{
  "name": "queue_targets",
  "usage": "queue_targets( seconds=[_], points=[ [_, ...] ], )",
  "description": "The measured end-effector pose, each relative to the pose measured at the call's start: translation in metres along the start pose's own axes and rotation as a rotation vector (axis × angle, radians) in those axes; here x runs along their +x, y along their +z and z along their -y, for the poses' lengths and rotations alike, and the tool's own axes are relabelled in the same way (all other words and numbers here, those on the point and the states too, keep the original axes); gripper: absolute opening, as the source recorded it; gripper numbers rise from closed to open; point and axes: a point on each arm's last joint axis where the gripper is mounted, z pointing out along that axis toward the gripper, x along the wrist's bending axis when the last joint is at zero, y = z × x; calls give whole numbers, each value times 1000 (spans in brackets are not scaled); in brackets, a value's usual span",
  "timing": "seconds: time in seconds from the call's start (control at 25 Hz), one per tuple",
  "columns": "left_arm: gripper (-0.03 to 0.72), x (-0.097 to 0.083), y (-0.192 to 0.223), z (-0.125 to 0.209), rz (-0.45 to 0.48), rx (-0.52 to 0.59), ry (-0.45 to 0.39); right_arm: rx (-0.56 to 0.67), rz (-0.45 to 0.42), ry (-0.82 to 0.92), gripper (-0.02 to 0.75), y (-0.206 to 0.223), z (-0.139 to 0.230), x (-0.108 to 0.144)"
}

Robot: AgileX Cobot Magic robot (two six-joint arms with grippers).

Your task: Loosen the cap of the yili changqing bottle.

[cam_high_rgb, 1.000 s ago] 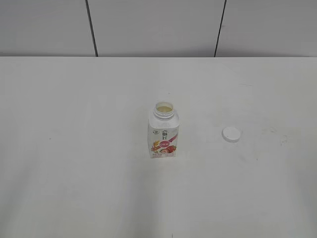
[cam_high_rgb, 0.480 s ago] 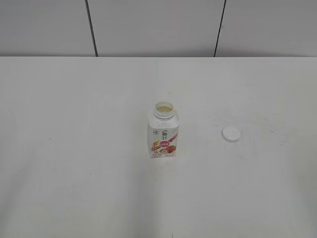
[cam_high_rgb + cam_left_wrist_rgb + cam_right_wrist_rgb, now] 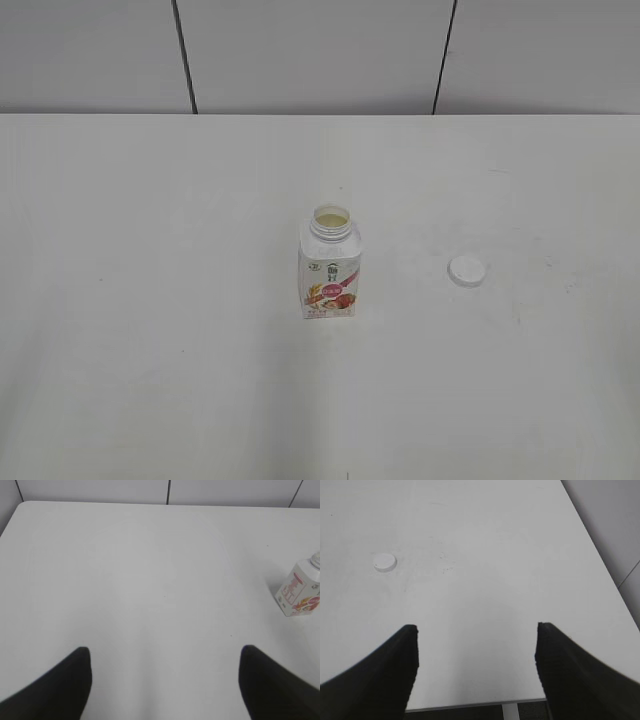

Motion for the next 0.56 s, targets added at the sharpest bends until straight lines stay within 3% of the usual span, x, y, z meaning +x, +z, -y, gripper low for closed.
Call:
queue_targets(
  seconds=[0.56],
  points=[
    [544, 0, 0, 0, 0, -1, -1, -1, 1, 1, 573, 0, 0, 0]
  ],
)
